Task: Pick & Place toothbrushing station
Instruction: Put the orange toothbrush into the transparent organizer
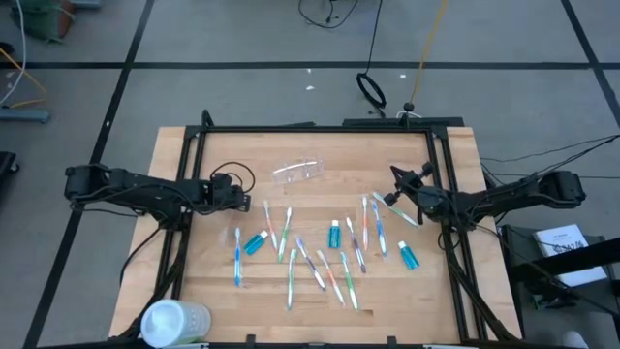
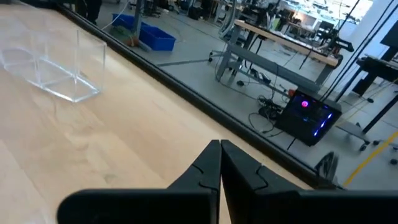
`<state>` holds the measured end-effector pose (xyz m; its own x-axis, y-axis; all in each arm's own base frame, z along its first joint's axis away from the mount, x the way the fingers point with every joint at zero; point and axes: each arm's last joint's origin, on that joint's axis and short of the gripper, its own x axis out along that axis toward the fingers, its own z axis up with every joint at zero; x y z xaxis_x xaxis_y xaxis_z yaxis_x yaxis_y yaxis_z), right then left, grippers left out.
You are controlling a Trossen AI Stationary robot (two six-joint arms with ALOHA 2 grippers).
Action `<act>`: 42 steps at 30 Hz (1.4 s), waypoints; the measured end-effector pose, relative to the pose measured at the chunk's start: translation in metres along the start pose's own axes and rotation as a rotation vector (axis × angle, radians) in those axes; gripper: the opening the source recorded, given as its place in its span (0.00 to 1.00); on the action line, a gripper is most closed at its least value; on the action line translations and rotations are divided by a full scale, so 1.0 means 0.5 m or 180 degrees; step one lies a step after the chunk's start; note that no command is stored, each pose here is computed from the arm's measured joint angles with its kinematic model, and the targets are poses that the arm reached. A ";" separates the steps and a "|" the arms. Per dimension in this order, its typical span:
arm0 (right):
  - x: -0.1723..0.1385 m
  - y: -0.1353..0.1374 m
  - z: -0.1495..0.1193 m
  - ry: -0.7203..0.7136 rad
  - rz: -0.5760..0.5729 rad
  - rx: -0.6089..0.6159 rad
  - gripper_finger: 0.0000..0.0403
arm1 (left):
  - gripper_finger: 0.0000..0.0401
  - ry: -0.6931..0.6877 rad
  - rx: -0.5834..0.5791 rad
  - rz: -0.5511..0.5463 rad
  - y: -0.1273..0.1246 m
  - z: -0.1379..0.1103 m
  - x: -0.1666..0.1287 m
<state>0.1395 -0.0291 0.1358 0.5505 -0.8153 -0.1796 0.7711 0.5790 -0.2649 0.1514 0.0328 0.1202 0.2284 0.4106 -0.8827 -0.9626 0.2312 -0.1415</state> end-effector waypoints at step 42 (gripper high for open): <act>-0.001 -0.003 0.021 -0.0260 -0.0021 0.0307 0.00 | 0.06 -0.3920 0.0605 -0.2524 -0.139 0.148 -0.188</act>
<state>0.1414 -0.0296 0.1462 0.5664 -0.8181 -0.0992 0.7999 0.5747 -0.1728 0.2075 0.0433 0.2460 0.7450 0.5755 0.3374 -0.5189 0.8178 -0.2490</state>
